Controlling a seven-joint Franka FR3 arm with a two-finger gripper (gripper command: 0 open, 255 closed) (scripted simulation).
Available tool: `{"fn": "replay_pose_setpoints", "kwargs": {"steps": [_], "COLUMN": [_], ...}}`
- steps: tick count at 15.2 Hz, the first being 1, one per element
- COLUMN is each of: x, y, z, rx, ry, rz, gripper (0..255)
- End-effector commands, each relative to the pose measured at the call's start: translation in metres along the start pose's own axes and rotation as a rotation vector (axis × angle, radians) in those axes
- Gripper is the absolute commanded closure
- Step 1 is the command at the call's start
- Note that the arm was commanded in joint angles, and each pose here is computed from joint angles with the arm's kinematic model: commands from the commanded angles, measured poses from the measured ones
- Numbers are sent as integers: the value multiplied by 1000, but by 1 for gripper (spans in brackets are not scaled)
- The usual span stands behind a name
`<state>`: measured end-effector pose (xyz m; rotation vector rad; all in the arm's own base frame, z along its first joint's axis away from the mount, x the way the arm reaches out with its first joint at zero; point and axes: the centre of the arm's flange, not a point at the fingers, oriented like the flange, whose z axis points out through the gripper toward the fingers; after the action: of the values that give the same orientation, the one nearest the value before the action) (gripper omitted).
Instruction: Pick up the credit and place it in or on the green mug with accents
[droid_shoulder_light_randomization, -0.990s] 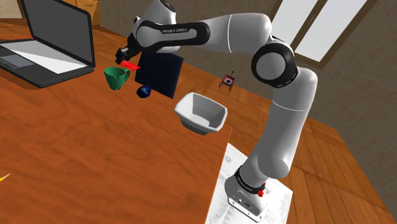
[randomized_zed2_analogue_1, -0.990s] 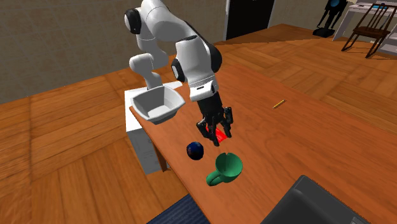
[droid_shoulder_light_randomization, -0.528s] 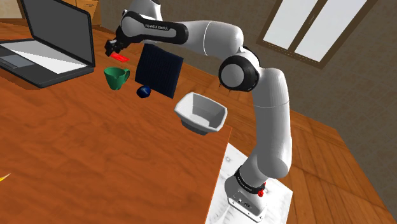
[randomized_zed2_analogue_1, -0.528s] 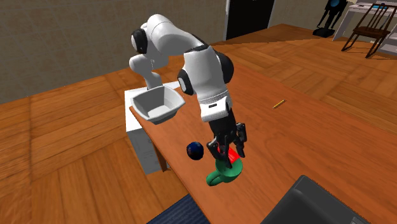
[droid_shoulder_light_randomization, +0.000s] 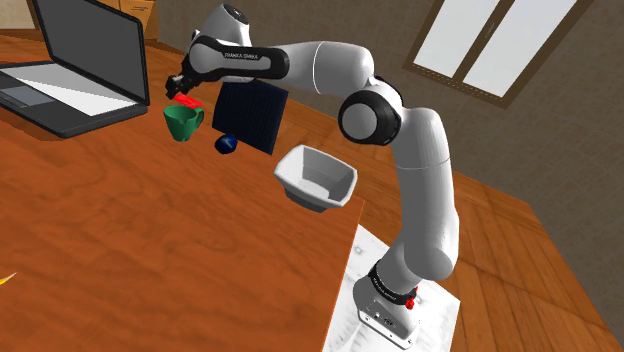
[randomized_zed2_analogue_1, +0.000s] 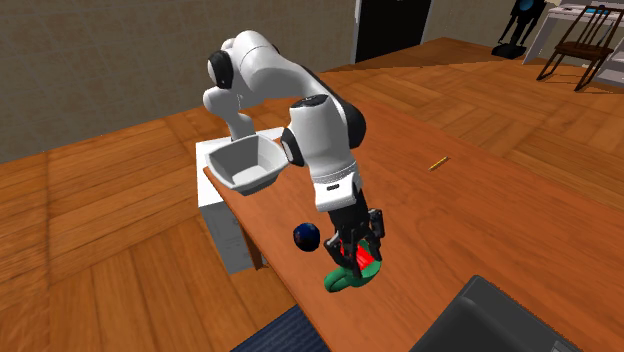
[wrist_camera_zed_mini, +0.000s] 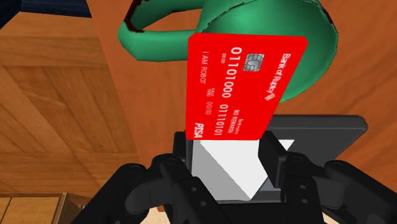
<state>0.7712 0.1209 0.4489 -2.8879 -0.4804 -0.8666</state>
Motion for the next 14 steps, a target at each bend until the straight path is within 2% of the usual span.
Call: {"fn": "replay_pose_setpoints", "kwargs": {"steps": [1, 6, 14], "x": [-5, -21, -21], "y": [0, 0, 0], "z": [9, 32, 32], "rx": [0, 0, 0], "ry": [1, 1, 1], "rz": [0, 0, 0], "gripper": [255, 255, 255]}}
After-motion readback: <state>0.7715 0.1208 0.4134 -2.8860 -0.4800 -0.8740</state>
